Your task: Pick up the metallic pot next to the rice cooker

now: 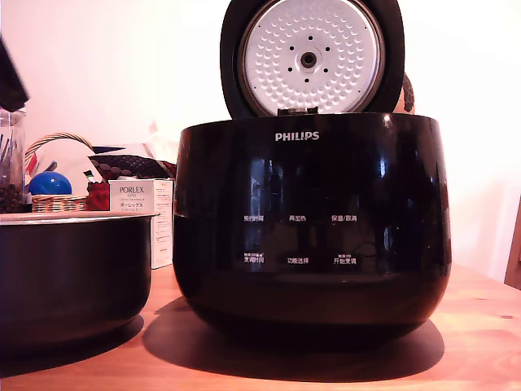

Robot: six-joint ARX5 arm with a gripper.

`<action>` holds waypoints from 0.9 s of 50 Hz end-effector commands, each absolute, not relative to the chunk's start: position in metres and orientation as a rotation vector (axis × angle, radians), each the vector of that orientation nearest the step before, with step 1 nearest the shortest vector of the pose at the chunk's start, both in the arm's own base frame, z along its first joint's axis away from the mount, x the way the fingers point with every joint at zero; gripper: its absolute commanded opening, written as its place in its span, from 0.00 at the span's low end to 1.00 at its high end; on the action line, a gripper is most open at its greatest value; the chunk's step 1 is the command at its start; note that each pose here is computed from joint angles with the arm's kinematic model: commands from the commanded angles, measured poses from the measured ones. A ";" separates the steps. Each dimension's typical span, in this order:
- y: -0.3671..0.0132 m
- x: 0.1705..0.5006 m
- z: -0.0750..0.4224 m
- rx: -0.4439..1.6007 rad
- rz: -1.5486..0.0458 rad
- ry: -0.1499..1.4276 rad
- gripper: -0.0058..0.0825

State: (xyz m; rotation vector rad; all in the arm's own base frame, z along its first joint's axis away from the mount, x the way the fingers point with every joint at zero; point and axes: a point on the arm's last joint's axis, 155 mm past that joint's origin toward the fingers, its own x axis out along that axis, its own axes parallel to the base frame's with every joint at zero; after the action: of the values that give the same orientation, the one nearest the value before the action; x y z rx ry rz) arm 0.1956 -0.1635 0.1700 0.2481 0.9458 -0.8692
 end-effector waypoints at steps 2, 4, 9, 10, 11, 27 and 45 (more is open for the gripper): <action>-0.172 0.192 0.157 0.269 -0.904 0.989 0.26; -0.176 0.191 0.153 0.279 -0.917 1.002 0.30; -0.178 0.196 0.138 0.328 -0.901 1.048 0.44; -0.178 0.197 0.134 0.338 -0.896 1.060 0.46; -0.177 0.200 0.130 0.353 -0.883 1.069 0.48; -0.153 0.217 0.082 0.596 -0.789 1.198 0.52; -0.151 0.215 0.058 0.664 -0.816 1.277 0.52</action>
State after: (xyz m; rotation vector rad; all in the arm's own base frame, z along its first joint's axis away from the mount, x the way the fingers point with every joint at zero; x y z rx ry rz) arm 0.2218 -0.1521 0.0649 0.6321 1.2530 -0.7885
